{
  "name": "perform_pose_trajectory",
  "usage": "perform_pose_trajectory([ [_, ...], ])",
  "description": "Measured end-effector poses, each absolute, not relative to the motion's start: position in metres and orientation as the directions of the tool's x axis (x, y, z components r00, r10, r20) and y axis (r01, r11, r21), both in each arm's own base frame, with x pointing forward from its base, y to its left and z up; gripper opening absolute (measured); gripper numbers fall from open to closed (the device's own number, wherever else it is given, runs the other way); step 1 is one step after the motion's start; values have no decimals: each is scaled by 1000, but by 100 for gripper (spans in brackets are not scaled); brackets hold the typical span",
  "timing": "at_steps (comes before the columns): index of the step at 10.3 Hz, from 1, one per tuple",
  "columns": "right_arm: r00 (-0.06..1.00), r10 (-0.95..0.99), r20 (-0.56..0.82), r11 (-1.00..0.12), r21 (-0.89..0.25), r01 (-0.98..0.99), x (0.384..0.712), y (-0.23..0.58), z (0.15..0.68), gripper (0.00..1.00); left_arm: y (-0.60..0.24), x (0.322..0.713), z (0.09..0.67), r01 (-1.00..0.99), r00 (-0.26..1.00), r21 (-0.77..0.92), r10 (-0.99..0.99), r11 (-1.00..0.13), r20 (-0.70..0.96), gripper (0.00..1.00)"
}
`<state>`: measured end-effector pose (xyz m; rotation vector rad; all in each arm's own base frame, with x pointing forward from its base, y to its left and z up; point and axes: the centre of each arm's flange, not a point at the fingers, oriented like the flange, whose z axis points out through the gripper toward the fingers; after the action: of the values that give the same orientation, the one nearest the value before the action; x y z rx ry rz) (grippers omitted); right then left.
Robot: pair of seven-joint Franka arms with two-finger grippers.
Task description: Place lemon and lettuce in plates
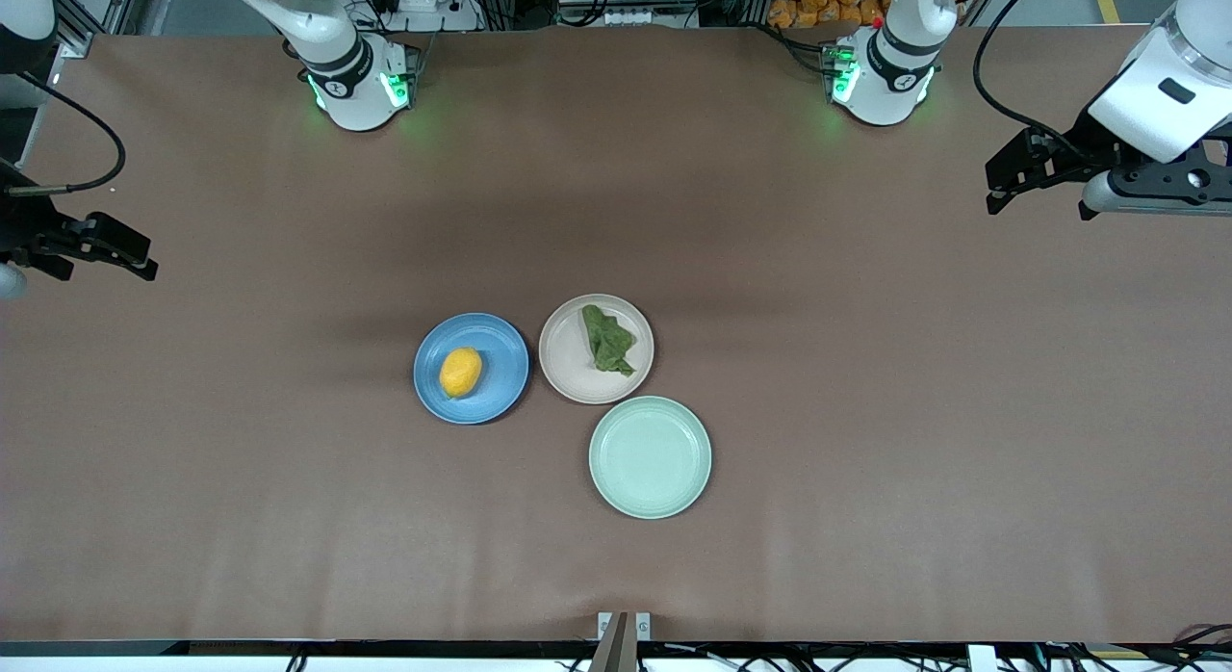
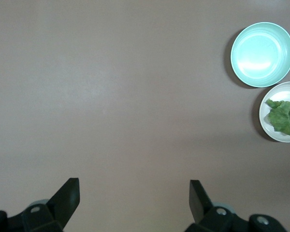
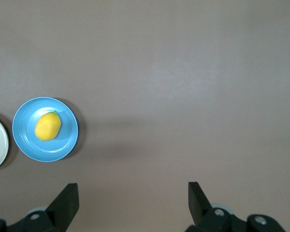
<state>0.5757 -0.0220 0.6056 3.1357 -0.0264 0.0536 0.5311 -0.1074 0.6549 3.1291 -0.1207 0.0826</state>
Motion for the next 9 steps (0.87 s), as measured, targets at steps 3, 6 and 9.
perform_pose_trajectory([
  [3,999,-18,39,-1000,5,-18,577,-23,608,100,-108,531,656,-75,996,7,-74,-997,54,100],
  [6,999,-18,36,-1000,5,-18,577,-23,606,100,-112,530,658,-62,996,9,-61,-998,59,100],
  [9,999,-18,36,-1000,5,-18,577,-23,606,100,-117,529,658,-59,997,9,-58,-998,56,100],
])
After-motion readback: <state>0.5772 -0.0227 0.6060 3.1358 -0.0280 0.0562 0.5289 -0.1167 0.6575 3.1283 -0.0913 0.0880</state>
